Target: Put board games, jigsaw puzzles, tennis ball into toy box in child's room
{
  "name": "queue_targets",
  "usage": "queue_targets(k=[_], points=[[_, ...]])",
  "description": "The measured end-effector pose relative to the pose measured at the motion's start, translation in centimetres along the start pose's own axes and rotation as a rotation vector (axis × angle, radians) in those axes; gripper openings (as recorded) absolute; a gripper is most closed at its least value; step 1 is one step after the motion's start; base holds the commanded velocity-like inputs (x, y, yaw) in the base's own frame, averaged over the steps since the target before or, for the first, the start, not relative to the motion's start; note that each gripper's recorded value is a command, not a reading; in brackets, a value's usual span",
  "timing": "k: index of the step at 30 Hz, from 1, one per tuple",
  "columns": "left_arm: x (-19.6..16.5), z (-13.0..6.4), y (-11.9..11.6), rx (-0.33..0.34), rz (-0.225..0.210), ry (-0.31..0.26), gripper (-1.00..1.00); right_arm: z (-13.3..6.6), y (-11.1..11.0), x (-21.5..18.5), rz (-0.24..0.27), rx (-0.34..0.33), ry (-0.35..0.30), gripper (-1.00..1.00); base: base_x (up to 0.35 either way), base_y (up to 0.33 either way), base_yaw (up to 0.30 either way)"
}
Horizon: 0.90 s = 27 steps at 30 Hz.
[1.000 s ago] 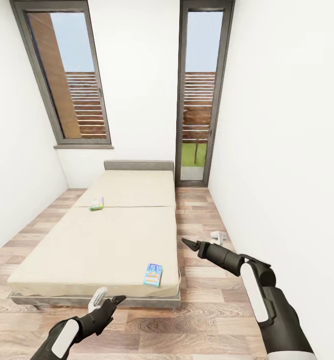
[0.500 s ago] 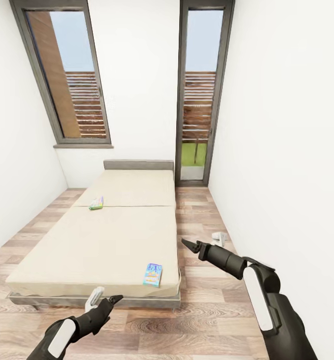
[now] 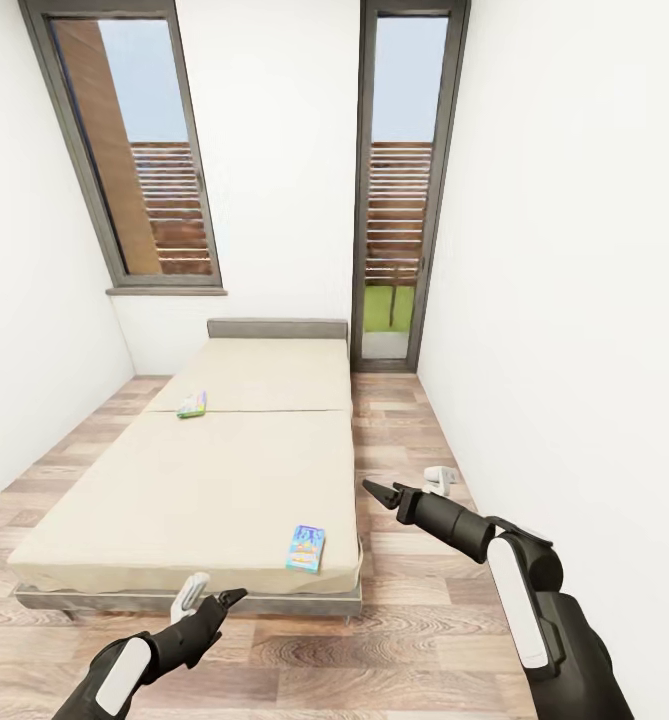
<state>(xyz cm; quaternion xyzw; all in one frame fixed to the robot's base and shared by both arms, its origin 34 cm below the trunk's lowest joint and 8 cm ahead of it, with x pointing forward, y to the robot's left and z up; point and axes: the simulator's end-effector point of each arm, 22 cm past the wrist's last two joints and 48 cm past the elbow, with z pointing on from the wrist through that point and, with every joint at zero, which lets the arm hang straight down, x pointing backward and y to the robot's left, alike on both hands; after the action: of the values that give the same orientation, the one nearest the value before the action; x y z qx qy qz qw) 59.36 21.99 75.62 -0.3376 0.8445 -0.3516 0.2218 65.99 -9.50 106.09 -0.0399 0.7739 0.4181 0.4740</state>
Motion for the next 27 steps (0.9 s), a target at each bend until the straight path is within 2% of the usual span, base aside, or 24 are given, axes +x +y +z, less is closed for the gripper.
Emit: queue_targets(k=[27], points=[[0.0, 2.4, 2.2, -0.014, 0.005, 0.002, 1.00, 1.0, -2.3, 1.9, 0.008, 0.004, -0.004, 1.00, 0.000, 0.000, 0.000]])
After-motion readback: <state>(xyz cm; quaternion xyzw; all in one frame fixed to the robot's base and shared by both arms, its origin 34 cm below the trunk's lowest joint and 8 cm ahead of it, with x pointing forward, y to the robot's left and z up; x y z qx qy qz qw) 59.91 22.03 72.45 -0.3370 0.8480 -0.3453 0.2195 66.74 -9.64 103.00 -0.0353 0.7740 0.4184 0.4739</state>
